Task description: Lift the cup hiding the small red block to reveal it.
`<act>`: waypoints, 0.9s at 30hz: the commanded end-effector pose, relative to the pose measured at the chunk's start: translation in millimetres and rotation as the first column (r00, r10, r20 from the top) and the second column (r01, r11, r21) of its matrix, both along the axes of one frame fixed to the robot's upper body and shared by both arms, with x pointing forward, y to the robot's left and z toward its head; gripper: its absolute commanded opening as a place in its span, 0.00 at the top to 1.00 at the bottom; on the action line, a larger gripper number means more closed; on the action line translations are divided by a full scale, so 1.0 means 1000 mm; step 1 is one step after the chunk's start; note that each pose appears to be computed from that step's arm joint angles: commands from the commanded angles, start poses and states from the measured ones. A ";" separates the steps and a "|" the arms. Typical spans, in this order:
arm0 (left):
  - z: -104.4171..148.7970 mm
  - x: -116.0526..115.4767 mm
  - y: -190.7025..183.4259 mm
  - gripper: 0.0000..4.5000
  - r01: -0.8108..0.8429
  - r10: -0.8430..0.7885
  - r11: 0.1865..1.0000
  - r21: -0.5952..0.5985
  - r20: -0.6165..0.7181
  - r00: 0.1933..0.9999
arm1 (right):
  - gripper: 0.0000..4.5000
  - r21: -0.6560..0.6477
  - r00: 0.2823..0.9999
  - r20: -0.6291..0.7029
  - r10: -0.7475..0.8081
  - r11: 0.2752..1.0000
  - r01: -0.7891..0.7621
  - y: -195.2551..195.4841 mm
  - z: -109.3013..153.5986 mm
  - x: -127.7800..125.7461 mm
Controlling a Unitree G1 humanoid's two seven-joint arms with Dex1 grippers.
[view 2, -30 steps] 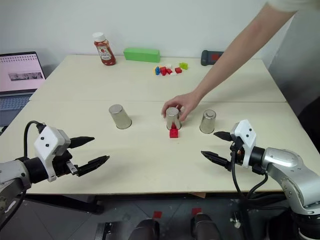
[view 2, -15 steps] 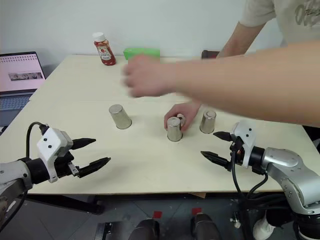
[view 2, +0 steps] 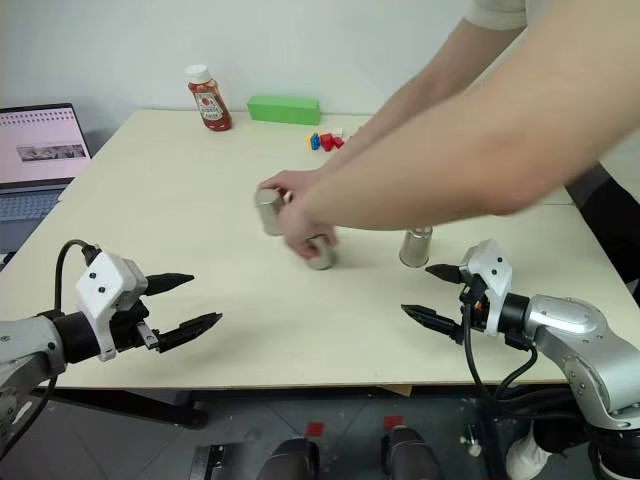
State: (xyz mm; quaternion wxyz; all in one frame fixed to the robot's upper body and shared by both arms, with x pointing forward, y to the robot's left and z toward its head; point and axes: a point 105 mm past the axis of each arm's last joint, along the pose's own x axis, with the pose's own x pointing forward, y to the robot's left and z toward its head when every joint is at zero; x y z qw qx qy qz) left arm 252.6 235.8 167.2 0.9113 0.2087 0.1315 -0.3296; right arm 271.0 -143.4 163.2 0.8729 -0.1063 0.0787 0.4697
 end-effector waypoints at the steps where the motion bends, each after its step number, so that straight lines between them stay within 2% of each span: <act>1: 0.007 0.003 0.001 0.01 -0.008 0.007 1.000 0.019 0.040 0.999 | 0.00 0.006 0.998 0.050 0.028 1.000 -0.029 0.008 0.012 -0.003; 16: 0.017 0.022 0.024 0.01 -0.206 0.216 0.972 -0.111 0.089 0.972 | 0.00 0.084 0.994 0.065 0.086 0.992 -0.091 0.037 0.029 0.004; 22: 0.014 0.028 0.032 0.01 -0.265 0.274 0.957 -0.115 0.076 0.959 | 0.00 0.102 0.992 0.053 0.116 0.987 -0.121 0.048 0.030 0.004; 27: 0.008 0.043 0.041 0.01 -0.319 0.326 0.941 -0.111 0.055 0.944 | 0.00 0.099 0.991 0.055 0.121 0.987 -0.126 0.051 0.031 0.007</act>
